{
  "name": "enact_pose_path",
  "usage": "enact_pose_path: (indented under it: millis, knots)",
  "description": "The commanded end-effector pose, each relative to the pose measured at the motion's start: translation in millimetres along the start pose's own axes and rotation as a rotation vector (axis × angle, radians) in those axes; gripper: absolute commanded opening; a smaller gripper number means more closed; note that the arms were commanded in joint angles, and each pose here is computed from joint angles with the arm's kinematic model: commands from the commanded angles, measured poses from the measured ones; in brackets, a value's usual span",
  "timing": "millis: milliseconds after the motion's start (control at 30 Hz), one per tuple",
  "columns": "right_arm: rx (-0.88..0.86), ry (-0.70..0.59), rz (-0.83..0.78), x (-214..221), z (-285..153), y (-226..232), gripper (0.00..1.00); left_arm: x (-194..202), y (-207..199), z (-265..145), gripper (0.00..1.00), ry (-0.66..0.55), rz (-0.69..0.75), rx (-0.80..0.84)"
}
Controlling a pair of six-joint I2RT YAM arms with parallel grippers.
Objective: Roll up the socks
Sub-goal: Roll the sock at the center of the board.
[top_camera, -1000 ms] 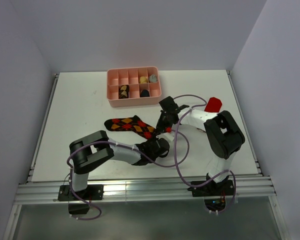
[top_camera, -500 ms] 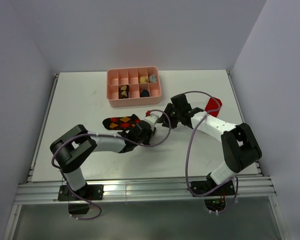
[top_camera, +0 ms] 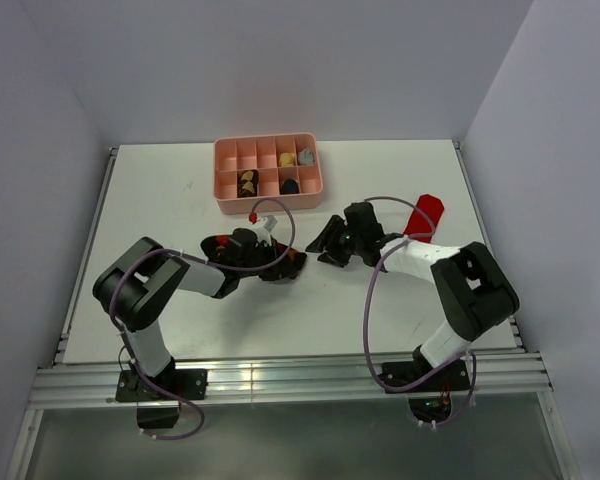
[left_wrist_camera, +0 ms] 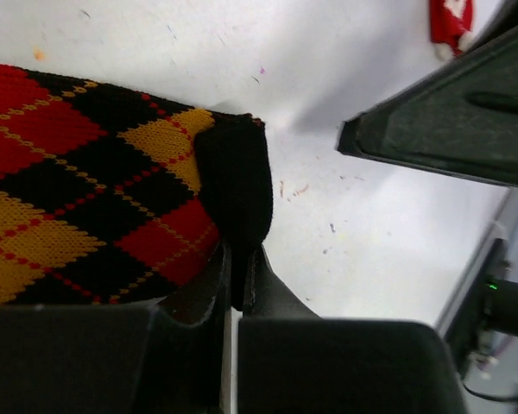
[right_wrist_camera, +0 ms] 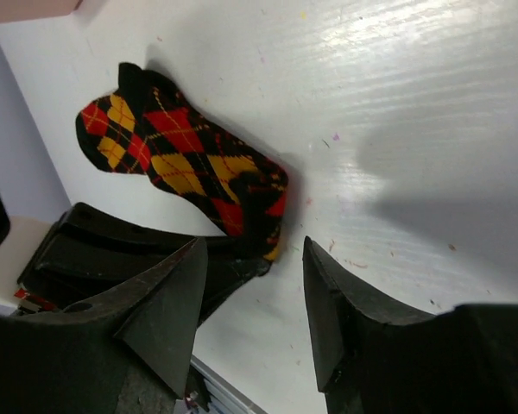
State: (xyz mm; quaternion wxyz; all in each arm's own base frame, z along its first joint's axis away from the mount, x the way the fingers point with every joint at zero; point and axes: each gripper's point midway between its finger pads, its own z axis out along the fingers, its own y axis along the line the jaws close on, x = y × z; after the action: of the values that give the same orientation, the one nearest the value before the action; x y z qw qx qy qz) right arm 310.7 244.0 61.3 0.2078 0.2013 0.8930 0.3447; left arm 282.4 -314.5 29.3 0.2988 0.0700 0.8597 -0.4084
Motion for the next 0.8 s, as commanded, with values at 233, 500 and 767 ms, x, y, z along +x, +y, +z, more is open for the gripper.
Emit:
enact_pose_path:
  millis: [233,500,767]
  knots:
    - [-0.090,0.042,0.026,13,26,9,0.58,17,-10,1,0.01,0.079,-0.141,0.135]
    - [-0.065,0.086,0.053,27,32,-7,0.56,13,-9,-1,0.01,0.067,-0.210,0.177]
    - [-0.075,0.126,0.083,39,36,-14,0.54,15,-9,1,0.01,0.076,-0.260,0.201]
